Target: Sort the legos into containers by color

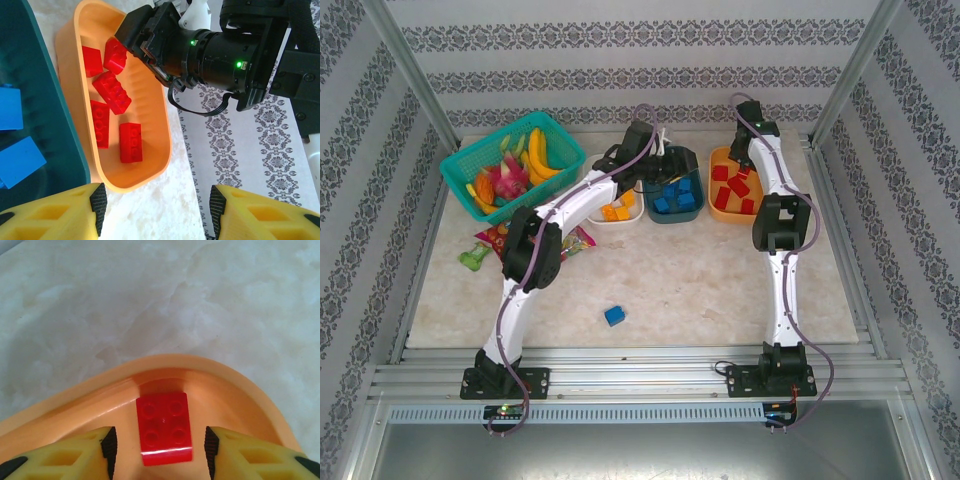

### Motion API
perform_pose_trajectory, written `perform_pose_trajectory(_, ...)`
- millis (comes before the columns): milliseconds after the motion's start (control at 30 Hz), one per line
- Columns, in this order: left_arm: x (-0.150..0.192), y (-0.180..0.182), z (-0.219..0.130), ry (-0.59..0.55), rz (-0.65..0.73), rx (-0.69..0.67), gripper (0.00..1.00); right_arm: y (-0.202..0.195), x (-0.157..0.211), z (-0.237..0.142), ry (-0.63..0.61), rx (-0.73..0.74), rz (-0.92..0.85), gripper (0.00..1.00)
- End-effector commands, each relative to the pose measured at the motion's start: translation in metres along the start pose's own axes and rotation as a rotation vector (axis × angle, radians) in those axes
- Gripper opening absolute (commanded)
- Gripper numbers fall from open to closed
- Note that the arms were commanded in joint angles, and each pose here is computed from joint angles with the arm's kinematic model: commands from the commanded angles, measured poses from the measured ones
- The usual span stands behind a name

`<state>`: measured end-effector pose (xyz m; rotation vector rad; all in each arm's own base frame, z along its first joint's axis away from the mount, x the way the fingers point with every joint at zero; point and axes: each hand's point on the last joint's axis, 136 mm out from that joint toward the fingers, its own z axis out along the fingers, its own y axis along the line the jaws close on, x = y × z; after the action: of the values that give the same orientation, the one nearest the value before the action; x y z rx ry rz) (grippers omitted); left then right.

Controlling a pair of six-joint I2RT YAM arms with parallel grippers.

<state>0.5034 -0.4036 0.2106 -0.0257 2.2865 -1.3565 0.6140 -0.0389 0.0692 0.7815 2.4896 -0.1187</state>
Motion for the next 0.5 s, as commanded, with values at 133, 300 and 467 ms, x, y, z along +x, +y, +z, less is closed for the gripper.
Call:
perform_pose_trajectory(133, 0.009, -0.035, -0.039, 0.0, 0.049, 0.008, 0.59, 0.012, -0.023, -0.052, -0.061, -0.071, 0.012, 0.53)
perform_pose_trajectory(300, 0.044, -0.004, -0.077, 0.044, 0.002, -0.153, 0.61, 0.048, -0.012, -0.118, -0.093, -0.228, -0.017, 0.55)
perform_pose_trajectory(467, 0.104, 0.058, -0.146, 0.1, -0.147, -0.481, 0.64, 0.099, 0.065, -0.193, -0.107, -0.452, -0.174, 0.65)
